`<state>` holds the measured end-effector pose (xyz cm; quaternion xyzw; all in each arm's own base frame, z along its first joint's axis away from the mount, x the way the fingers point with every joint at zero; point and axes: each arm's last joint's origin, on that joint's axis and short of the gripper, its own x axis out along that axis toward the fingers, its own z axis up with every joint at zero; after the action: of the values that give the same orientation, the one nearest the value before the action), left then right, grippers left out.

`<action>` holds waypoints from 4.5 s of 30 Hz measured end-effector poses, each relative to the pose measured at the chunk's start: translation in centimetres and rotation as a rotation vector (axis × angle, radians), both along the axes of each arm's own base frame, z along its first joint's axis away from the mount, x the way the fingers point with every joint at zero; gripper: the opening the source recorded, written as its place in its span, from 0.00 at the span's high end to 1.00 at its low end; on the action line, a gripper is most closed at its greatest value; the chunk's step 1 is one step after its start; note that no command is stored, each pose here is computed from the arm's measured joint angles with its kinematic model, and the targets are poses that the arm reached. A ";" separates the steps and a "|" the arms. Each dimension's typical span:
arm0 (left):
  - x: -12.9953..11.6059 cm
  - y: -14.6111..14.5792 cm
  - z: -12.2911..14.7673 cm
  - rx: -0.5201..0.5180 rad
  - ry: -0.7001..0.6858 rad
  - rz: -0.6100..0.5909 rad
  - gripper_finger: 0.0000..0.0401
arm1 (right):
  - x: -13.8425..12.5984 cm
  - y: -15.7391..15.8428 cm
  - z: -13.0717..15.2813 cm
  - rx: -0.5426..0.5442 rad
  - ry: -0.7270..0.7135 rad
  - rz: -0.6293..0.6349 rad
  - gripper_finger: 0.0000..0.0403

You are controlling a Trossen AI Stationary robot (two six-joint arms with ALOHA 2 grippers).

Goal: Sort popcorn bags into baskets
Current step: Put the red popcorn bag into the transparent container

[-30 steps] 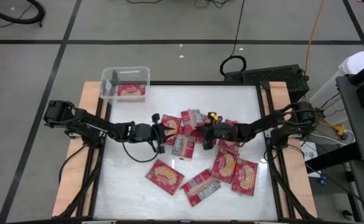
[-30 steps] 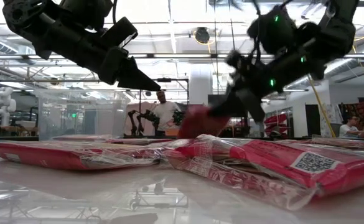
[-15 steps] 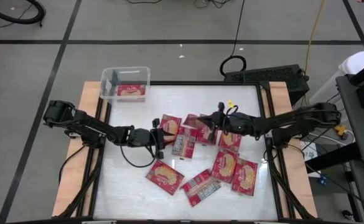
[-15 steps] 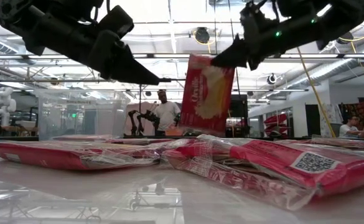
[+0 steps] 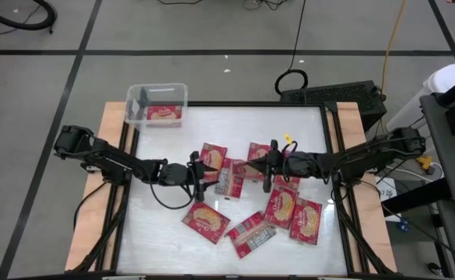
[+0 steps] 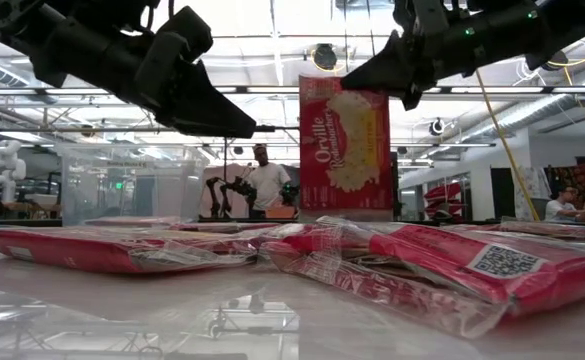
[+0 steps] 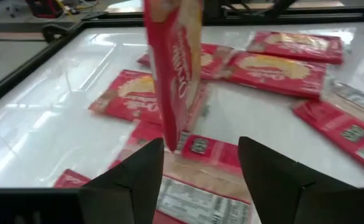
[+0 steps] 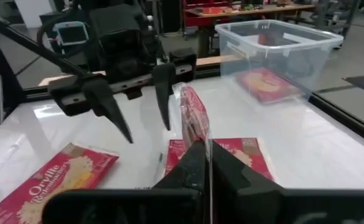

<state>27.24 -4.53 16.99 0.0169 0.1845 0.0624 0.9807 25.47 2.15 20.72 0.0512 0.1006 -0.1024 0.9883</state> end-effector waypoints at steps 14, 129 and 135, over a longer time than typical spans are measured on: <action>0.1 -0.5 0.7 0.009 -0.069 -0.011 0.50 | 0.2 0.7 2.2 -0.080 -0.210 0.037 1.00; -8.0 3.3 4.3 -0.066 0.503 0.022 0.91 | 14.8 -1.6 -0.8 -0.106 0.327 0.196 0.61; -8.0 3.4 4.3 -0.054 0.503 0.038 0.91 | 15.1 -1.5 -1.2 -0.101 0.315 0.208 0.82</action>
<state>19.23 -1.15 21.27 0.0023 0.4246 0.0699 0.9027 40.54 0.62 19.49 -0.0258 0.2537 -0.0115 0.9669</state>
